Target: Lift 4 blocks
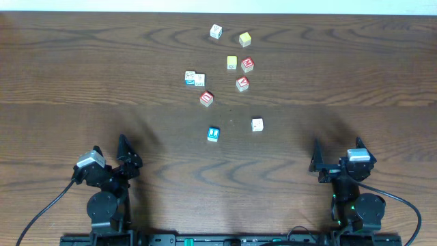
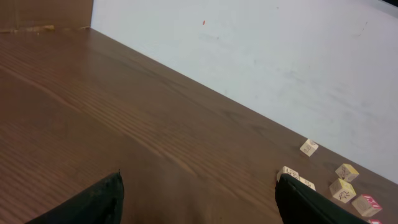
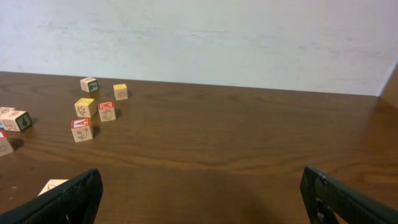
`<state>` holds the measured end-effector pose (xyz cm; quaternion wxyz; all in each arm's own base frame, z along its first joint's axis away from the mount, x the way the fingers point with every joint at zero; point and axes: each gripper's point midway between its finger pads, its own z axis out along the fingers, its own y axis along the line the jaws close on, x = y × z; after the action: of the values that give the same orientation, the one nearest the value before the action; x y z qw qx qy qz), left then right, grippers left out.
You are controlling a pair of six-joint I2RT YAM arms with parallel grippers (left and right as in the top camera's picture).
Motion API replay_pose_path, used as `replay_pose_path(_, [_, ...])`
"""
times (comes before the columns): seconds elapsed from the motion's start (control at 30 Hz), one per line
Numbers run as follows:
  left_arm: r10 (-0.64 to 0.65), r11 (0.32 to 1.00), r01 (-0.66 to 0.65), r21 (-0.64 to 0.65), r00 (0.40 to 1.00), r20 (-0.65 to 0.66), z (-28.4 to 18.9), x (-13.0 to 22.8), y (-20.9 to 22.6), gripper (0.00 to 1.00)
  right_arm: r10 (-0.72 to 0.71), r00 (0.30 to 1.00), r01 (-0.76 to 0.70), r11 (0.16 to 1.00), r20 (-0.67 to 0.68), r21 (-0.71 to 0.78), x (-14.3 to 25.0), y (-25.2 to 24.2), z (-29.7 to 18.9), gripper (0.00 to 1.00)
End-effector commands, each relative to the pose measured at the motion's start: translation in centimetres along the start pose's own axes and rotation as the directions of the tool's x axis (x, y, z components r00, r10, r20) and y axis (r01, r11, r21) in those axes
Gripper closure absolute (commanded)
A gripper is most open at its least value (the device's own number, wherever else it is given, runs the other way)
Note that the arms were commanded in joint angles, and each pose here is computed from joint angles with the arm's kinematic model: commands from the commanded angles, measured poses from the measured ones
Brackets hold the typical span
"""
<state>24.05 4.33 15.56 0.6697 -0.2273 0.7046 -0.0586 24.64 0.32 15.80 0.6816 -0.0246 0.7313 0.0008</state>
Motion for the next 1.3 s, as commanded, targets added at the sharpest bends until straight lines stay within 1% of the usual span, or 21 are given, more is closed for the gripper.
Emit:
replay_pose_path(0.0, [0.0, 1.0, 0.0, -0.016, 0.999, -0.052, 0.1, 1.7, 0.6, 0.21, -0.012, 1.0, 0.012, 1.0, 0.001, -0.002, 0.0, 0.0, 0.0, 0.01])
replay_pose_path(1.07, [0.0, 1.0, 0.0, -0.016, 0.999, -0.052, 0.1, 1.7, 0.6, 0.21, -0.012, 1.0, 0.012, 1.0, 0.002, -0.002, 0.0, 0.0, 0.0, 0.01])
replay_pose_path(1.1, [0.0, 1.0, 0.0, -0.016, 0.999, -0.052, 0.1, 1.7, 0.6, 0.22, -0.013, 1.0, 0.013, 1.0, 0.001, 0.005, 0.0, -0.1, 0.0, 0.01])
replay_pose_path(1.2, [0.0, 1.0, 0.0, -0.016, 0.999, -0.052, 0.1, 1.7, 0.6, 0.22, -0.034, 0.999, 0.034, 0.994, -0.007, 0.107, 0.1, -1.9, -0.1, 0.01])
replay_pose_path(1.27, [0.0, 1.0, 0.0, -0.016, 0.999, -0.052, 0.1, 1.7, 0.6, 0.21, -0.023, 1.0, 0.023, 0.996, -0.002, 0.082, 0.0, -1.4, -0.1, 0.01])
